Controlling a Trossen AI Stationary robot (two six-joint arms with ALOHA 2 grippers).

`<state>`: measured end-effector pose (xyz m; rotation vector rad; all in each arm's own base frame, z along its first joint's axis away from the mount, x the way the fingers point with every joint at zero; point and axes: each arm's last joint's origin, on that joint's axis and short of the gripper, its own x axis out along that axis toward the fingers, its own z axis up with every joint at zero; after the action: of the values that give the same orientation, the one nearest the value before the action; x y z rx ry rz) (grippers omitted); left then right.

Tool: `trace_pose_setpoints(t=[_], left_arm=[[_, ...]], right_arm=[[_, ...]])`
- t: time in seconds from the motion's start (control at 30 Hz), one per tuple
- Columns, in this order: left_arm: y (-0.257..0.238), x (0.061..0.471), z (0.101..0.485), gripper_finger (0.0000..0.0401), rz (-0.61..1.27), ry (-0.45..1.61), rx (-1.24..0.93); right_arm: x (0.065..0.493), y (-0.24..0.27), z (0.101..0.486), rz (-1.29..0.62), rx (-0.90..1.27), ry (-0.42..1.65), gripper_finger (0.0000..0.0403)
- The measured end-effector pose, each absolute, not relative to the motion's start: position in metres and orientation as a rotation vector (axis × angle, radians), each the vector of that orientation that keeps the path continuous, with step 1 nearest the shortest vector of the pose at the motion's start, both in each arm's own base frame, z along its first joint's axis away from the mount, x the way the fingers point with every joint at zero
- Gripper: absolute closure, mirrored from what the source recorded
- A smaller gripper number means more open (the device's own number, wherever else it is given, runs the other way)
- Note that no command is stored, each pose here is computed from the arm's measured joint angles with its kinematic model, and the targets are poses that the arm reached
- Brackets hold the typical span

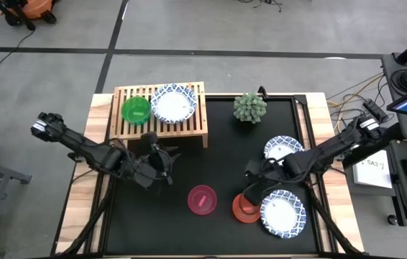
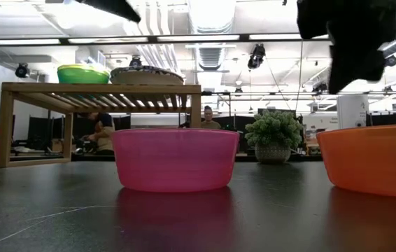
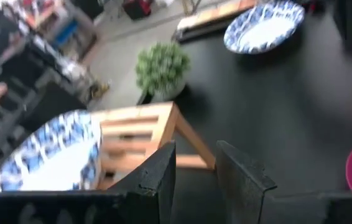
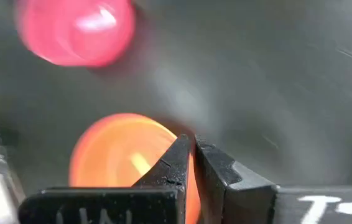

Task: Place and stack bowls onto a shelf
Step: Stack the white bowl on top of the other white patterned bowls

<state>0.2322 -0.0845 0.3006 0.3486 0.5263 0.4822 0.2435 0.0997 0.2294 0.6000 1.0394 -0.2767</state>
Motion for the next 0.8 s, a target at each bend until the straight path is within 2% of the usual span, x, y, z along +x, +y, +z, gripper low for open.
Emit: trace_pose_setpoints(t=[0.13, 0.3, 0.57, 0.67, 0.8], left_arm=[[-0.081, 0.225, 0.294, 0.0303, 0.529, 0.577, 0.301], [-0.080, 0.222, 0.292, 0.0303, 0.552, 0.589, 0.264], [-0.088, 0.213, 0.289, 0.0303, 0.536, 0.610, 0.248], [-0.097, 0.208, 0.290, 0.0303, 0.536, 0.574, 0.274], [-0.109, 0.199, 0.293, 0.0303, 0.560, 0.503, 0.334]], right_arm=[[0.242, 0.096, 0.248, -0.395, 0.532, 1.170, 0.0390], [0.244, 0.085, 0.265, -0.522, 0.449, 1.211, 0.0390], [0.244, 0.061, 0.268, -0.650, 0.547, 1.187, 0.0386], [0.241, 0.052, 0.261, -0.698, 0.565, 1.218, 0.0366], [0.235, 0.041, 0.248, -0.758, 0.576, 1.271, 0.0319]])
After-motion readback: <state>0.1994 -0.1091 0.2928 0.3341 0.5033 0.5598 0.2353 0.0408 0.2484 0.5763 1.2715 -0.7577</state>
